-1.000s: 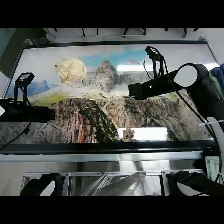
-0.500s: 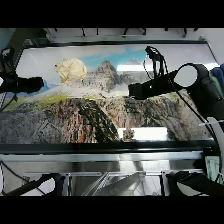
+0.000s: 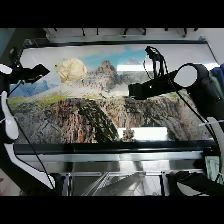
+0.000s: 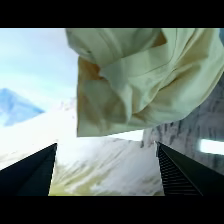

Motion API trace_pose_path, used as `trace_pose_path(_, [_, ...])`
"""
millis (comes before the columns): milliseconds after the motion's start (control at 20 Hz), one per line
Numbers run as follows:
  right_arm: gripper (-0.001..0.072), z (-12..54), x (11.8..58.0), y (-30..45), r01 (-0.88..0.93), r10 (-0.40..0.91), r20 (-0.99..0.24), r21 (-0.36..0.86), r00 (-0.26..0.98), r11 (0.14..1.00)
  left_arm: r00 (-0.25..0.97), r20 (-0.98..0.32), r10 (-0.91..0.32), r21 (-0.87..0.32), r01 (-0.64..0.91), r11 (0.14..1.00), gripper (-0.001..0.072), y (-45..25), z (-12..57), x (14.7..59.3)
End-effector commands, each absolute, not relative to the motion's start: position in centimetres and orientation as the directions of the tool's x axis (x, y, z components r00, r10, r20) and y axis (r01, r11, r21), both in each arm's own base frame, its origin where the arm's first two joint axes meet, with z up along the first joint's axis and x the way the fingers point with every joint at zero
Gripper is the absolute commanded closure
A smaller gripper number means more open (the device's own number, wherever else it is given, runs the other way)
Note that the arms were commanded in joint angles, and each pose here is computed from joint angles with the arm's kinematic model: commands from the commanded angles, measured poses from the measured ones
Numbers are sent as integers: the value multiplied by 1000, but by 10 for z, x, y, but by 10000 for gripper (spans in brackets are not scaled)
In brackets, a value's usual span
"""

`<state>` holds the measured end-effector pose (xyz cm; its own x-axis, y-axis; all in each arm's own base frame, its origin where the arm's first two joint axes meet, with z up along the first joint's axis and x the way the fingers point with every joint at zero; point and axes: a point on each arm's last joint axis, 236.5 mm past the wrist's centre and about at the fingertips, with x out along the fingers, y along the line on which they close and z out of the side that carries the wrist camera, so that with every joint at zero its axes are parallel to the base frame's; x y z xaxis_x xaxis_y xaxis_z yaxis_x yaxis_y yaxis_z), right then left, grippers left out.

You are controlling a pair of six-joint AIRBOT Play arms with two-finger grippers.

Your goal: Fold the shirts.

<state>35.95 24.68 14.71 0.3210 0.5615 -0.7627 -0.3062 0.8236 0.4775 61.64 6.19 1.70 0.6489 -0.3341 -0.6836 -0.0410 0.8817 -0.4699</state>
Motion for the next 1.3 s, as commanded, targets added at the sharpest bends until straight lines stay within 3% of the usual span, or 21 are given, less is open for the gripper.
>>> trace_pose_path(0, [688,146,360,247,-305,561,-763,478,320,824,674,-522,-522,-678,42,734,11,33,-13,659])
trace_pose_path(50, [689,146,360,247,-304,561,-764,478,319,824,703,-496,-509,-696,29,718,12,34,-23,668])
trace_pose_path(100, [689,145,360,247,-303,560,-765,478,317,824,708,-504,-494,-692,12,722,63,35,-37,669])
trace_pose_path(300, [688,142,361,247,-300,558,-769,478,313,826,640,-540,-546,-666,72,743,68,-1,-68,660])
trace_pose_path(500, [688,137,363,248,-295,555,-775,477,303,828,655,-528,-541,-653,94,752,71,-21,-65,672])
trace_pose_path(550, [689,134,363,248,-292,553,-777,477,300,829,677,-520,-522,-652,81,754,254,-17,-63,677])
trace_pose_path(600, [688,132,364,249,-290,552,-780,477,296,830,701,-507,-502,-647,75,758,583,-12,-56,682])
trace_pose_path(650, [689,130,365,249,-287,550,-783,477,292,831,715,-503,-486,-631,80,771,693,-7,-50,684])
trace_pose_path(950, [688,113,369,251,-270,539,-800,475,264,838,672,-497,-550,-633,153,759,694,-10,38,627])
trace_pose_path(1050, [688,105,371,251,-263,533,-808,473,251,841,639,-507,-579,-635,177,752,694,-27,67,589])
trace_pose_path(1250, [688,97,369,266,-237,578,-791,533,203,812,576,-646,-501,-499,179,848,694,-60,93,480])
